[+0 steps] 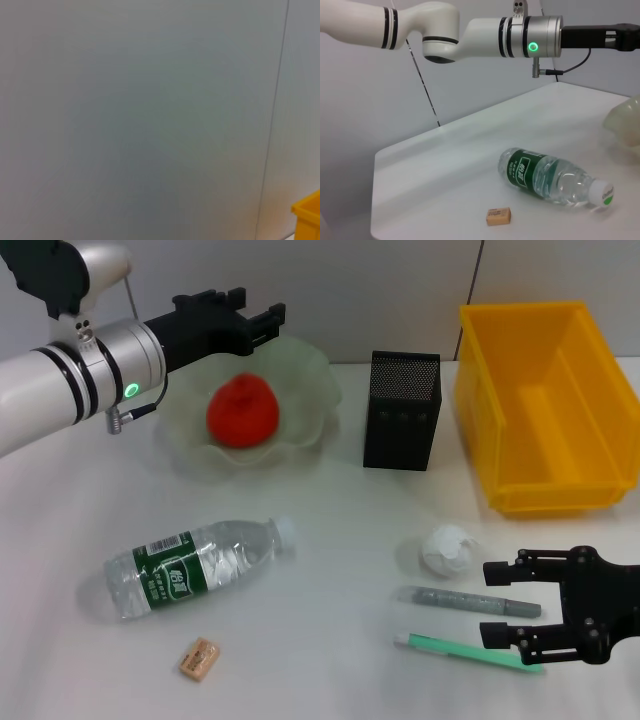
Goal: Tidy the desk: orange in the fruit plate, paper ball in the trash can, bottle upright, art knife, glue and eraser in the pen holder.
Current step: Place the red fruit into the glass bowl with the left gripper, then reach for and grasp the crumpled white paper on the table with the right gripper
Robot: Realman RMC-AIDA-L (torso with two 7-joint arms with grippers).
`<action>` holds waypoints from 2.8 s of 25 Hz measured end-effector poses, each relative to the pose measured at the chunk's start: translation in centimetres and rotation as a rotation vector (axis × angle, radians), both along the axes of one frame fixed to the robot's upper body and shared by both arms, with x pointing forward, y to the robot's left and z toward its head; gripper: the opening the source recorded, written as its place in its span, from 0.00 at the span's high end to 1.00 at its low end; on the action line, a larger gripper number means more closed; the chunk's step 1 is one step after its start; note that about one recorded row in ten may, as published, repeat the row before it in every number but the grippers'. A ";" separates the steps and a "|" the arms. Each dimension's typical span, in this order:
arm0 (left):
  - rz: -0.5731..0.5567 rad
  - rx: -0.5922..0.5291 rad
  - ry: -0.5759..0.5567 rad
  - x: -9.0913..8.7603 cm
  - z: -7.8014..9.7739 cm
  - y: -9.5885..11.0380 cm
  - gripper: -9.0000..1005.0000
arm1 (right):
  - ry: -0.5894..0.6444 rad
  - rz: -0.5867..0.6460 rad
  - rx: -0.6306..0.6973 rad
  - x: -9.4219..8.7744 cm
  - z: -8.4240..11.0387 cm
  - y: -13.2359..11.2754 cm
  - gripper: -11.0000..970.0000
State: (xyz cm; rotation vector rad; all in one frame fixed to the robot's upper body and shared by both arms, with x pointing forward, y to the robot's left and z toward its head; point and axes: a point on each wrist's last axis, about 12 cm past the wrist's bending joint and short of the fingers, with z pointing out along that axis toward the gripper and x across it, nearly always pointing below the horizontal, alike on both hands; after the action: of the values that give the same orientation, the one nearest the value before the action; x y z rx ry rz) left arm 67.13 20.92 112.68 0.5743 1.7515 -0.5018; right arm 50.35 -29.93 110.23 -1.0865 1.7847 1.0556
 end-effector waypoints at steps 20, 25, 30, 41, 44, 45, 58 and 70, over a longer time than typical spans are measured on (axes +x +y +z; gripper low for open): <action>-0.436 -0.223 -0.051 -11.9 -1.8 6.2 0.14 | 0.013 -0.075 -0.120 1.7 3.8 -1.1 0.22; -0.554 -0.211 0.012 -15.1 -2.7 7.9 0.14 | 0.047 -0.074 -0.267 2.7 5.8 -0.4 0.22; -0.585 -0.192 0.060 -16.8 -3.5 8.9 0.14 | 0.117 -0.074 -0.469 4.1 7.5 1.6 0.22; -0.670 -0.147 0.116 -17.8 -4.4 8.5 0.14 | 0.145 -0.171 -0.636 6.4 9.8 4.5 0.22; -0.682 -0.146 0.121 -18.0 -4.4 8.4 0.14 | 0.149 -0.194 -0.644 7.3 9.3 5.6 0.22; -0.682 -0.146 0.121 -18.0 -4.4 8.4 0.14 | 0.152 -0.201 -0.650 7.5 9.0 5.9 0.22; -0.699 -0.158 0.122 -18.6 -4.5 8.6 0.14 | 0.232 -0.206 -0.678 11.1 5.3 9.7 0.22; -0.716 -0.165 0.111 -19.1 -4.6 8.6 0.14 | 0.235 -0.215 -0.796 11.4 3.2 11.9 0.22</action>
State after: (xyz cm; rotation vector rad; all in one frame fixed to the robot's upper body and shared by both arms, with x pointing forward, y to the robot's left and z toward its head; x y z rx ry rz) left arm 48.03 29.54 108.09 1.0728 1.5523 -1.1800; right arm 61.74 -18.02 113.44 -1.2008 2.5472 0.3290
